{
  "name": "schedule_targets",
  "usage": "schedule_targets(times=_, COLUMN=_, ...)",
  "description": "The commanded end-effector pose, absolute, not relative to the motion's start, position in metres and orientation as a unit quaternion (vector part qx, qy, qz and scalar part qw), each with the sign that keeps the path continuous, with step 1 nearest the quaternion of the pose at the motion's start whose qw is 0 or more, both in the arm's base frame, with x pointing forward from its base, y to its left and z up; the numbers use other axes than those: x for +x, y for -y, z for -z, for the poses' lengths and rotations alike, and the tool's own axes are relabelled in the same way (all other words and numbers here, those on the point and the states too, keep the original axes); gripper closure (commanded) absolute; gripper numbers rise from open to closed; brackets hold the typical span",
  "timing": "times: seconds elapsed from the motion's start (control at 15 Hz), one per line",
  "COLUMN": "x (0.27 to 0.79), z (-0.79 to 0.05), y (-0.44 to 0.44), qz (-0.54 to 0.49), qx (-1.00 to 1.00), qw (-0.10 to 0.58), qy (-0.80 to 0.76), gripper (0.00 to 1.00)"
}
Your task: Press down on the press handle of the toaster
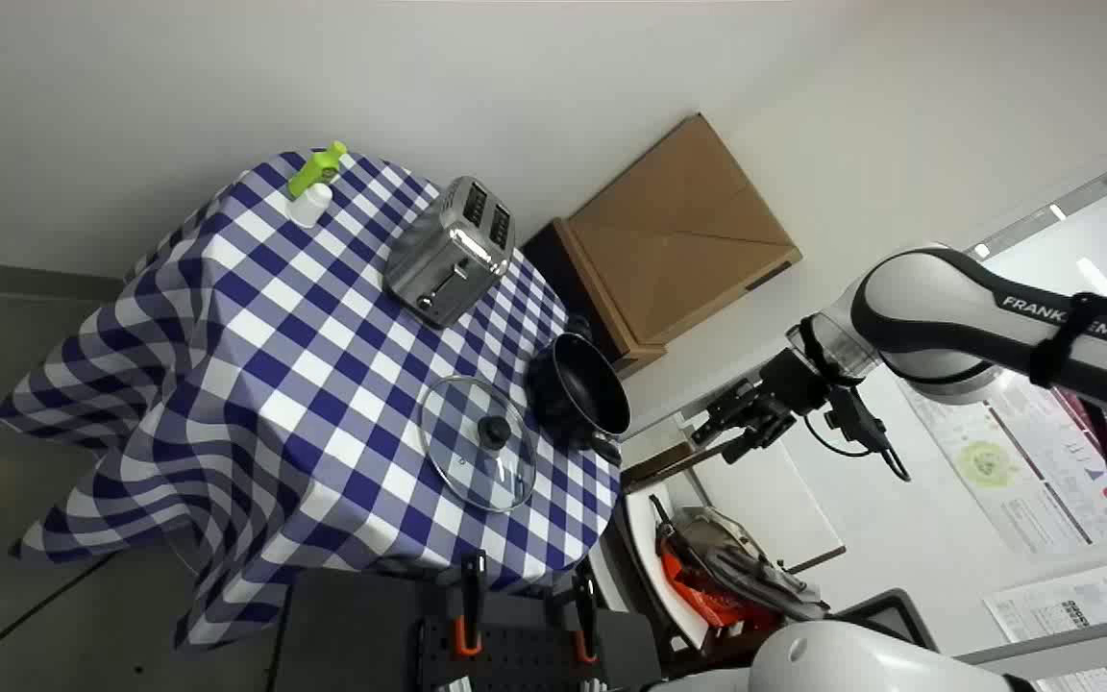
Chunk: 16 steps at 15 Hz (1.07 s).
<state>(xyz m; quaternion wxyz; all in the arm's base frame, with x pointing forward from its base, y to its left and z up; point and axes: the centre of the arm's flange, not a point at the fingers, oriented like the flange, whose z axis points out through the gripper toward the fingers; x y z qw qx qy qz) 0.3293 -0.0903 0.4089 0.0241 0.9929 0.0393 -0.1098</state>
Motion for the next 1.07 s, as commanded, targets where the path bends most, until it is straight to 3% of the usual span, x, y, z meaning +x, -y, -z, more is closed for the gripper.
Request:
schedule_targets(times=0.0, x=0.329, z=-0.409, y=0.090, qz=0.110, qx=0.993, qw=0.024, qy=-0.039, gripper=0.00)
schedule_targets(times=0.33, x=0.337, z=-0.408, y=0.083, qz=0.080, qx=0.997, qw=0.009, qy=-0.019, gripper=0.00)
schedule_targets(times=0.47, x=0.350, z=-0.404, y=0.065, qz=0.056, qx=0.998, qw=0.009, qy=-0.020, gripper=0.26)
schedule_targets(times=1.0, x=0.426, z=-0.378, y=-0.067, qz=-0.036, qx=0.992, qw=0.043, qy=-0.114, gripper=0.87)
